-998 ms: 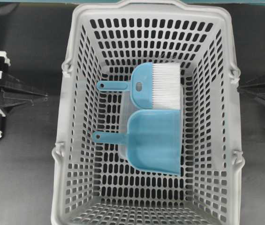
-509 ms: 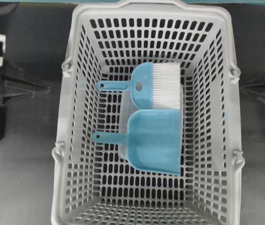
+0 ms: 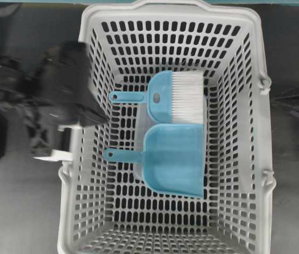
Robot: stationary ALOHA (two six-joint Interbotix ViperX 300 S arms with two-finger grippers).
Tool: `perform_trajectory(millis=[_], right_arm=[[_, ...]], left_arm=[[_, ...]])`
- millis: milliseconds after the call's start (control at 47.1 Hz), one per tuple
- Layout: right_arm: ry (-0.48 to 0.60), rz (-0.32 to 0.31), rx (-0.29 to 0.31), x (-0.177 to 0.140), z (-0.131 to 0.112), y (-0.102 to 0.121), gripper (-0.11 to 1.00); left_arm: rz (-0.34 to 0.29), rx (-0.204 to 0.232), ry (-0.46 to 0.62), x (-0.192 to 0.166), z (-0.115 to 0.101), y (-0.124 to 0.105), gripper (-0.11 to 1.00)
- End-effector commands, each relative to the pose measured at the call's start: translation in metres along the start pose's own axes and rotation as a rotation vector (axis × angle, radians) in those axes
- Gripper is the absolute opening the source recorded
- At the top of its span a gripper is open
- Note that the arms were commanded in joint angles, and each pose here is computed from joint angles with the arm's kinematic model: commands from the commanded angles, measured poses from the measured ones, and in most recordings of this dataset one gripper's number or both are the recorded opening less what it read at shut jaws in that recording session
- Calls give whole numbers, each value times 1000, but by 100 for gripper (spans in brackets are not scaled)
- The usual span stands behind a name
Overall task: Pick up the dustpan from the shopping basket with the left arm.
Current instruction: 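Move the left gripper over the basket toward the blue dustpan handle, then lower the left gripper around the dustpan handle and close it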
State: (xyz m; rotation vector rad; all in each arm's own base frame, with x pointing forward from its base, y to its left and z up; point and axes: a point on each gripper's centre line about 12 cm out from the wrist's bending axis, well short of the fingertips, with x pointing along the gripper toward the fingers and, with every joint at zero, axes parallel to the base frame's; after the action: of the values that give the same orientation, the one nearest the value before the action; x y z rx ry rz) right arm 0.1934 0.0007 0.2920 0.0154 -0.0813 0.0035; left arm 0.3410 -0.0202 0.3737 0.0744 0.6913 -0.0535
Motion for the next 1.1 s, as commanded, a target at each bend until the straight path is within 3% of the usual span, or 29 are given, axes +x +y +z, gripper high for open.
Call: perform_trajectory(millis=[0, 191, 233, 488, 573, 1083], right_arm=[[-6, 2, 6, 1, 3, 0, 0], [-5, 2, 6, 1, 2, 0, 0], [-5, 2, 6, 1, 2, 0, 0], [-1, 4, 5, 0, 0, 1, 0], [-3, 5, 6, 0, 1, 1, 0], [6, 6, 7, 0, -3, 1, 0]], left_arm=[[3, 4, 41, 9, 14, 1, 0], [-7, 12, 188, 47, 10, -4, 1], [-10, 16, 214, 55, 8, -6, 6], [-30, 30, 340, 103, -5, -19, 76], [-38, 38, 387, 116, -12, -24, 90], [-40, 23, 482, 161, -47, -33, 90]])
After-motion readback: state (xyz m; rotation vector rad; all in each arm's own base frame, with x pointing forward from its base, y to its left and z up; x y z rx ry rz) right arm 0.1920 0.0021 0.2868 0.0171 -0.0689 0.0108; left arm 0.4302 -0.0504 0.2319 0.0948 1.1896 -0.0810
